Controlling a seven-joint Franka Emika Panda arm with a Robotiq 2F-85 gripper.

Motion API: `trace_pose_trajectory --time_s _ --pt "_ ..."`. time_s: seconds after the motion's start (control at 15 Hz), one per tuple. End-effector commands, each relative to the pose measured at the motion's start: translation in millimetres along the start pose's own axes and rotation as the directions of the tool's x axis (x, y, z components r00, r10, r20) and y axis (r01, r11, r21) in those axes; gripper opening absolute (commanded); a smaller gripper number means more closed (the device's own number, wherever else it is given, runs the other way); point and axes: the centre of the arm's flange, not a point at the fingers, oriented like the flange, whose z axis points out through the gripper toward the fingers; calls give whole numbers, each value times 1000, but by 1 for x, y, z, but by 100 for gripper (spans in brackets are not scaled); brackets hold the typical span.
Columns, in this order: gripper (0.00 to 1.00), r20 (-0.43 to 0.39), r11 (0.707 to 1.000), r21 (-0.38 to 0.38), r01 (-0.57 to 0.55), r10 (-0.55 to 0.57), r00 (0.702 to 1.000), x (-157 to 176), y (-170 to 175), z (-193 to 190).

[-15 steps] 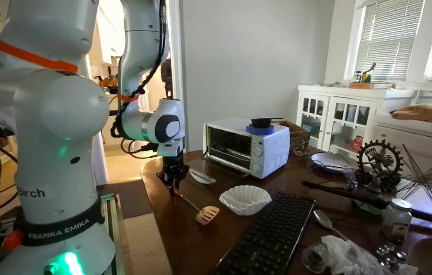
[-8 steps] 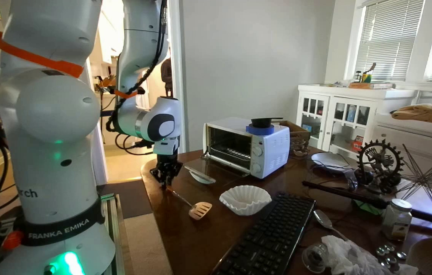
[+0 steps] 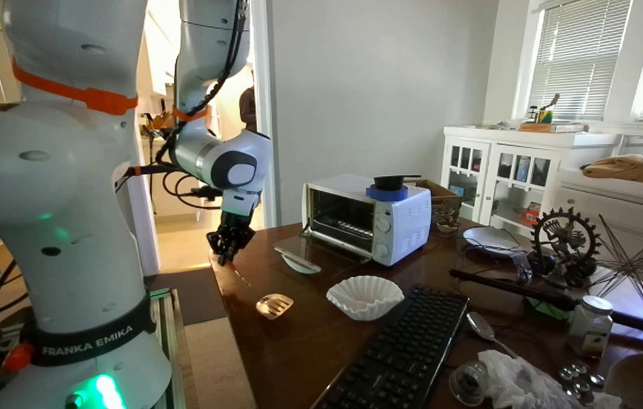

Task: Move the spatula to the right

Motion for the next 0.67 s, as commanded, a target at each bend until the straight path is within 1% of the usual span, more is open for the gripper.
trace_pose_trajectory --time_s 0.0,0.2,0.4,0.6 --pt "5 -25 1000 -26 11 -12 1000 9 25 -59" --pt "5 -73 1000 -18 17 -19 997 14 25 -82" --pt "5 -77 998 -2 63 -63 995 13 28 -107" --pt "5 -63 987 55 148 -145 987 4 27 -126"
